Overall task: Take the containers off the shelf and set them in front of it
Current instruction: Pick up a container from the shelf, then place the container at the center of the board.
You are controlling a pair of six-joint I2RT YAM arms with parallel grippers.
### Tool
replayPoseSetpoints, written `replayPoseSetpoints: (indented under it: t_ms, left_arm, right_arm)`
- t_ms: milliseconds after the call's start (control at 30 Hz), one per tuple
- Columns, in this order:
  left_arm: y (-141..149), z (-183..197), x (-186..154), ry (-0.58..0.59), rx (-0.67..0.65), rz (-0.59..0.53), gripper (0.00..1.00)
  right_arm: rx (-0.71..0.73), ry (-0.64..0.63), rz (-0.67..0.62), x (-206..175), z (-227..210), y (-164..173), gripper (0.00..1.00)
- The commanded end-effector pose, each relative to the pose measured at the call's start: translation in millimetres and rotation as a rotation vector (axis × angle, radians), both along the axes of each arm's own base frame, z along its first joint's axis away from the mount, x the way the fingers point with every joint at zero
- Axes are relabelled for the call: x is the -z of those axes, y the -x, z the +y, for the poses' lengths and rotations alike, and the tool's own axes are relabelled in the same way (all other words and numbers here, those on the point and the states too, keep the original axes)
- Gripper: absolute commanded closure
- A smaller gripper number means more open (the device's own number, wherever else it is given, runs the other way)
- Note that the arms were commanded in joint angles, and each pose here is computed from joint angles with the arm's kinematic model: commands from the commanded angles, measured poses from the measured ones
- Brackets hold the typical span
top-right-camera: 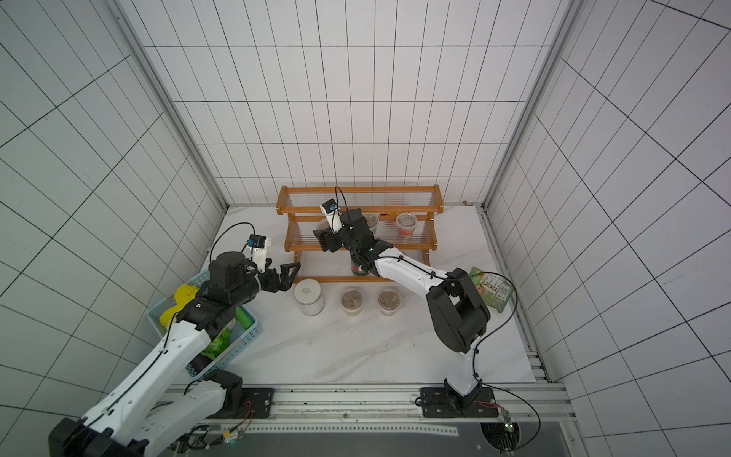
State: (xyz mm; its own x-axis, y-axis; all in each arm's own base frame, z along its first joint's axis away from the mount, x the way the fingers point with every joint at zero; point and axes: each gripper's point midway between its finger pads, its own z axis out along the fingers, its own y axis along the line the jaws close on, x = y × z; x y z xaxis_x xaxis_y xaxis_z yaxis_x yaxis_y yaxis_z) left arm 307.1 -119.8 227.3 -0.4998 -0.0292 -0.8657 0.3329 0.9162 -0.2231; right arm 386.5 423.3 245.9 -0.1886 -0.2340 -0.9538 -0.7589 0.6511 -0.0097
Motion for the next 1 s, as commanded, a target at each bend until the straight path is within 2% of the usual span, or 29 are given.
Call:
replayPoseSetpoints:
  t_ms: [0, 267, 400, 700, 867, 967]
  left_arm:
    - [-1, -1, -3, 0.005, 0.011, -0.016, 0.01]
    - [-2, -2, -1, 0.009, 0.013, -0.013, 0.01]
    - [-2, -2, -2, 0.01, 0.014, -0.013, 0.01]
    - [-3, -9, -1, 0.033, 0.041, -0.006, 0.01]
    - [-3, -18, 0, 0.052, 0.088, 0.004, 0.02]
    - [-3, -20, 0, 0.056, 0.099, 0.004, 0.02]
  right_arm:
    - [-0.032, -0.038, -0.008, -20, -5, 19, 0.26]
    - [-0.054, -0.023, -0.001, -26, -25, 48, 0.27]
    - [-0.031, 0.03, 0.013, -20, -54, 70, 0.26]
    - [0.193, 0.174, 0.061, 5, -159, 108, 0.26]
    - [0.363, 0.22, 0.129, 29, -218, 114, 0.27]
    - [0.472, 0.203, 0.153, 38, -251, 116, 0.28]
